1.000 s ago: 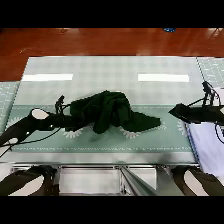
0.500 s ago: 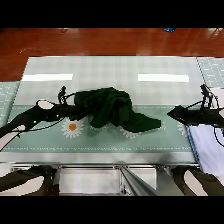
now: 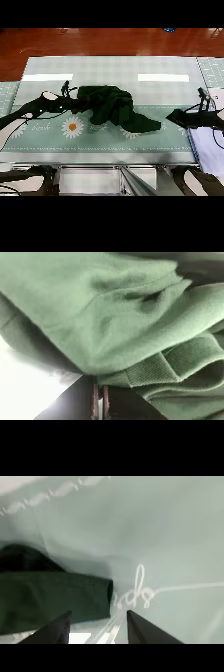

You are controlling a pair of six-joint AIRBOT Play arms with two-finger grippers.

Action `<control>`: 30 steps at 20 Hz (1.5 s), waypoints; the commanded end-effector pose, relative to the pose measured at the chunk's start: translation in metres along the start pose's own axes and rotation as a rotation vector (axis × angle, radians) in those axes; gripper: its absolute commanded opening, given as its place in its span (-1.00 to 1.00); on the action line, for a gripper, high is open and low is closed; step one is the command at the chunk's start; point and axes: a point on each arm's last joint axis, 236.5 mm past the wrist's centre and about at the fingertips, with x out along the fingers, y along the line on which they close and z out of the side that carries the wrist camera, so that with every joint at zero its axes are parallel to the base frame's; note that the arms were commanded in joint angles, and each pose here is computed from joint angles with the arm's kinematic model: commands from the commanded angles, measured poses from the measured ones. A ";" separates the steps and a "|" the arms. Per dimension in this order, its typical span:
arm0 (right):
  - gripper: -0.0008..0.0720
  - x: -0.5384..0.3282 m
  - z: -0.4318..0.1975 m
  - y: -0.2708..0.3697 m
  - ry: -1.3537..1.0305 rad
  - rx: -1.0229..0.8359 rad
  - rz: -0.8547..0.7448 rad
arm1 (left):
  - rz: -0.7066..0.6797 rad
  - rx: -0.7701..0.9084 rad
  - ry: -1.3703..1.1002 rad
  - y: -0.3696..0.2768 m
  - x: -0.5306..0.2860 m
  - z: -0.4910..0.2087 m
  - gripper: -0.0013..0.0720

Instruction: Fold the shirts.

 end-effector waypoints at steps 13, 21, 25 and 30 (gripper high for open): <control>0.14 0.088 -0.044 0.041 0.138 0.140 0.146 | -0.025 0.027 0.024 -0.013 -0.001 0.002 -0.92; -0.92 0.091 0.023 0.120 0.117 -0.113 0.261 | -0.068 0.057 0.037 -0.024 -0.015 0.012 -0.92; -0.92 0.004 0.123 0.168 -0.070 -0.271 0.311 | -0.184 0.106 -0.099 -0.066 -0.094 0.078 -0.92; -0.92 -0.191 0.231 0.232 -0.516 -0.468 0.279 | -0.318 0.321 -0.473 -0.171 -0.275 0.154 -0.92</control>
